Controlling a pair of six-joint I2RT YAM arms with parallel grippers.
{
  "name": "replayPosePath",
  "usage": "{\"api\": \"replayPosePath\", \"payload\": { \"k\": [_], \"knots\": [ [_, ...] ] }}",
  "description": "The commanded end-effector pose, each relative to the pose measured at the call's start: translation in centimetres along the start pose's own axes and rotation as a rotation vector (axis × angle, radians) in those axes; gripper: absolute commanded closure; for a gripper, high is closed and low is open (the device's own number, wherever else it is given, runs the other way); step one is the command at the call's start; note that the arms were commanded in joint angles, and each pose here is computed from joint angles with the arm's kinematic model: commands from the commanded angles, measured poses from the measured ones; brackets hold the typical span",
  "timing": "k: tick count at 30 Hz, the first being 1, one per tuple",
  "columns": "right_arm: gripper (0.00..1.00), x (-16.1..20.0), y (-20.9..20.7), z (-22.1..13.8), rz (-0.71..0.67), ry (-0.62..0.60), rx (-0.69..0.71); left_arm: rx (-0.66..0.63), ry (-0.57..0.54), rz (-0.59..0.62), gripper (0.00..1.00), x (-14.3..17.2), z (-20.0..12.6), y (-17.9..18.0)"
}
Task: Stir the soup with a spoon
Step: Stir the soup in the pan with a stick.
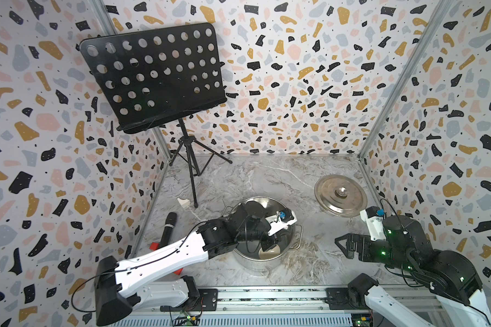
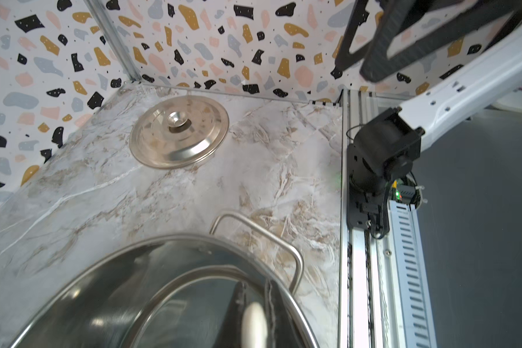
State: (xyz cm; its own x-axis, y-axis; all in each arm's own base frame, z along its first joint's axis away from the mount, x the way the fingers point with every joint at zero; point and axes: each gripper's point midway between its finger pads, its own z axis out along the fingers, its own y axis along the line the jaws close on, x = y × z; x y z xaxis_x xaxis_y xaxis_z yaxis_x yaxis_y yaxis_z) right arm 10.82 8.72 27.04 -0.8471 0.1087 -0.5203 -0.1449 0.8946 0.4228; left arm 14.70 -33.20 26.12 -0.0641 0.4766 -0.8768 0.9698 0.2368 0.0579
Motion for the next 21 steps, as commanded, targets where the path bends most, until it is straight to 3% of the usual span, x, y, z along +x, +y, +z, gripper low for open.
{"api": "replayPosePath", "payload": {
  "k": [1, 6, 12, 21],
  "knots": [
    [0.00, 0.1, -0.2, 0.1, -0.011, 0.009, 0.010, -0.055, 0.023, 0.025, 1.00, 1.9, -2.1, 0.1],
    [0.00, -0.2, 0.1, 0.1, -0.019, 0.015, 0.009, -0.179, 0.034, 0.002, 1.00, 4.1, -5.2, 1.5],
    [0.00, -0.4, 0.4, 0.3, -0.020, 0.016, 0.001, -0.317, -0.015, -0.084, 1.00, 4.6, -7.8, 5.2],
    [0.00, -0.4, 0.6, 0.1, -0.023, 0.015, -0.011, -0.423, -0.071, -0.166, 1.00, 2.1, -5.8, 12.7]
  ]
}}
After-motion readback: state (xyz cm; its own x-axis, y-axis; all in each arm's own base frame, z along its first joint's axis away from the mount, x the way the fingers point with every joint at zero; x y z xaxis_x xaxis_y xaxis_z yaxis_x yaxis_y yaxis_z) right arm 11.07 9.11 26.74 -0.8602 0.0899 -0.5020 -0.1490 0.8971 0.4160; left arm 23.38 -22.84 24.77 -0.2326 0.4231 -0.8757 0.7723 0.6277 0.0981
